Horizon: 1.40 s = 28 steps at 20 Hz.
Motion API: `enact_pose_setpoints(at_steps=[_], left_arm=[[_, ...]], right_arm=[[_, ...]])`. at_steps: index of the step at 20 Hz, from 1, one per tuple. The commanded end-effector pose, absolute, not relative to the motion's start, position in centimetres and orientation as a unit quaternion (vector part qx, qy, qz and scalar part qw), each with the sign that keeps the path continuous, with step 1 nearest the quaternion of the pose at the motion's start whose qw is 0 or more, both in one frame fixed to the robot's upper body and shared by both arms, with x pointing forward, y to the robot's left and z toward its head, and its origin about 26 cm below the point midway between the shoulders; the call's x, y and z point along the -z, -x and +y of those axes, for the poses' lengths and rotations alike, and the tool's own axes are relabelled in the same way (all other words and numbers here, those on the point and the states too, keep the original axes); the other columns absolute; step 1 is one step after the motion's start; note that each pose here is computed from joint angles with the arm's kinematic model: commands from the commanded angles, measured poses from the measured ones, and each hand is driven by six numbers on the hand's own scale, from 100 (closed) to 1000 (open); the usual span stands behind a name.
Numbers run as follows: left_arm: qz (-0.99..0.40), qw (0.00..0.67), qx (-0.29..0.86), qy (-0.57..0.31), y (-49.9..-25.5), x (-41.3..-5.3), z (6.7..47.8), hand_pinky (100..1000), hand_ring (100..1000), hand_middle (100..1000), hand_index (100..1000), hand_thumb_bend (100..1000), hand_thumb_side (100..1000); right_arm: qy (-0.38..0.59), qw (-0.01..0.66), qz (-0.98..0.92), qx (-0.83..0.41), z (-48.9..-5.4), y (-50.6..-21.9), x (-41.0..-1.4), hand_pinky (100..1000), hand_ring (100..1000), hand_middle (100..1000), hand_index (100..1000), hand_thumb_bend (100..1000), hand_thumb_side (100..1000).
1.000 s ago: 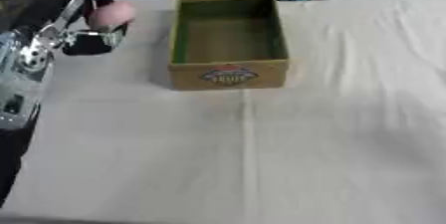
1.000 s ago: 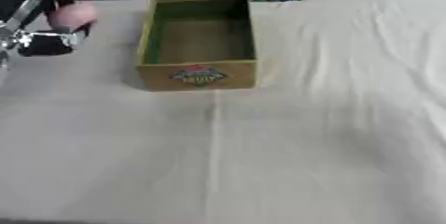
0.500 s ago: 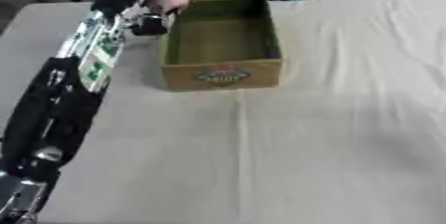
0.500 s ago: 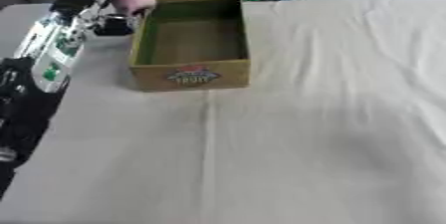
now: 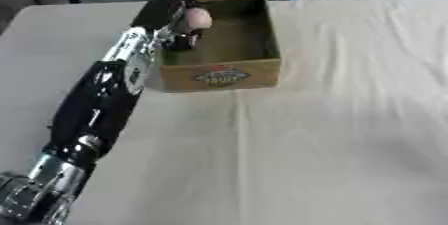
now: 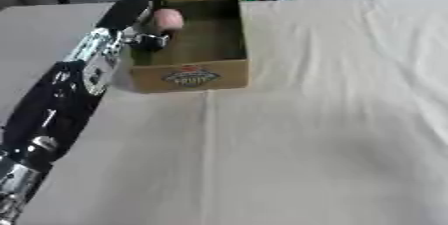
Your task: Pick up objects on the table and place them in the box.
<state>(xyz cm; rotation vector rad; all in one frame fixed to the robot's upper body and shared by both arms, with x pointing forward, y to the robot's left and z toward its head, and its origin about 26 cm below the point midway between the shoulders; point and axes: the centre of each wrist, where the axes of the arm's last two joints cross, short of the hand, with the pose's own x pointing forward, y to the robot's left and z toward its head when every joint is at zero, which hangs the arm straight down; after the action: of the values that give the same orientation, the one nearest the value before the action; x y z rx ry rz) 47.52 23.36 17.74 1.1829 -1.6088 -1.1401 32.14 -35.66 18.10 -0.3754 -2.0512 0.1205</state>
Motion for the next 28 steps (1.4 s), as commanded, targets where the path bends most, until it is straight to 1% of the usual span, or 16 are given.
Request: enact_pose_setpoints(at_steps=[1, 3, 7, 10, 11, 12, 13, 14, 15, 16, 18, 19, 20, 22, 25, 28], left_arm=[[-0.659, 0.384, 0.43, -0.483, -47.7, -19.3, 23.2, 753, 768, 824, 877, 1000, 465], [-0.674, 0.375, 0.405, -0.49, -47.5, -19.5, 23.2, 761, 778, 839, 884, 1000, 481], [-0.723, 0.354, 0.336, -0.49, -47.0, -20.4, 23.3, 735, 760, 826, 868, 1000, 577], [-0.763, 0.349, 0.287, -0.463, -46.0, -21.4, 23.7, 718, 746, 809, 855, 1000, 579], [-0.775, 0.349, 0.273, -0.45, -45.6, -21.8, 23.9, 694, 728, 794, 842, 1000, 562], [-0.788, 0.35, 0.258, -0.435, -44.9, -22.4, 24.2, 690, 724, 789, 838, 993, 561], [-0.803, 0.349, 0.246, -0.416, -44.2, -23.0, 24.6, 681, 715, 782, 824, 910, 556], [-0.818, 0.347, 0.235, -0.395, -43.4, -23.6, 25.0, 676, 710, 778, 820, 883, 544], [-0.831, 0.343, 0.222, -0.377, -42.5, -24.2, 25.5, 651, 682, 754, 802, 827, 527], [-0.845, 0.341, 0.207, -0.357, -41.6, -24.7, 26.0, 635, 664, 739, 791, 793, 526], [-0.87, 0.341, 0.174, -0.312, -39.6, -25.2, 27.0, 617, 638, 713, 777, 772, 519], [-0.878, 0.343, 0.16, -0.294, -38.6, -25.2, 27.6, 608, 623, 697, 764, 739, 509], [-0.883, 0.346, 0.148, -0.281, -37.7, -25.2, 28.1, 601, 610, 685, 759, 708, 505], [-0.886, 0.357, 0.128, -0.266, -36.1, -24.7, 29.0, 597, 599, 671, 754, 686, 496], [-0.882, 0.382, 0.109, -0.255, -34.5, -23.3, 30.0, 586, 583, 652, 746, 653, 482], [-0.873, 0.41, 0.087, -0.248, -33.6, -21.8, 30.8, 578, 574, 641, 740, 632, 471]], right_arm=[[0.158, 0.49, -0.855, -0.056, -35.9, -32.2, -19.2, 640, 709, 711, 841, 100, 270], [0.159, 0.49, -0.855, -0.055, -35.9, -32.1, -19.1, 640, 709, 711, 841, 100, 271], [0.159, 0.49, -0.856, -0.054, -35.9, -32.2, -19.2, 640, 710, 711, 840, 100, 270], [0.16, 0.489, -0.856, -0.053, -36.0, -32.1, -19.2, 641, 710, 711, 840, 100, 270], [0.161, 0.489, -0.856, -0.053, -36.0, -32.1, -19.2, 641, 710, 710, 841, 100, 270], [0.161, 0.489, -0.856, -0.053, -36.0, -32.1, -19.2, 641, 710, 710, 841, 100, 270], [0.162, 0.489, -0.856, -0.052, -36.1, -32.1, -19.2, 641, 710, 710, 841, 100, 270], [0.163, 0.488, -0.856, -0.052, -36.1, -32.1, -19.2, 641, 710, 710, 841, 100, 270], [0.164, 0.488, -0.856, -0.051, -36.2, -32.1, -19.2, 641, 710, 710, 841, 100, 270], [0.165, 0.488, -0.856, -0.05, -36.2, -32.1, -19.2, 641, 710, 710, 840, 100, 269], [0.168, 0.488, -0.855, -0.048, -36.3, -32.0, -19.2, 641, 710, 710, 840, 100, 269], [0.168, 0.487, -0.855, -0.048, -36.4, -32.0, -19.2, 641, 710, 710, 840, 100, 269], [0.169, 0.487, -0.856, -0.047, -36.4, -32.0, -19.2, 641, 710, 710, 841, 100, 268], [0.171, 0.486, -0.856, -0.046, -36.5, -32.0, -19.3, 641, 710, 710, 841, 100, 269], [0.173, 0.485, -0.856, -0.044, -36.5, -31.9, -19.3, 641, 710, 710, 841, 100, 268], [0.175, 0.485, -0.856, -0.042, -36.6, -31.9, -19.3, 641, 710, 710, 841, 100, 268]])
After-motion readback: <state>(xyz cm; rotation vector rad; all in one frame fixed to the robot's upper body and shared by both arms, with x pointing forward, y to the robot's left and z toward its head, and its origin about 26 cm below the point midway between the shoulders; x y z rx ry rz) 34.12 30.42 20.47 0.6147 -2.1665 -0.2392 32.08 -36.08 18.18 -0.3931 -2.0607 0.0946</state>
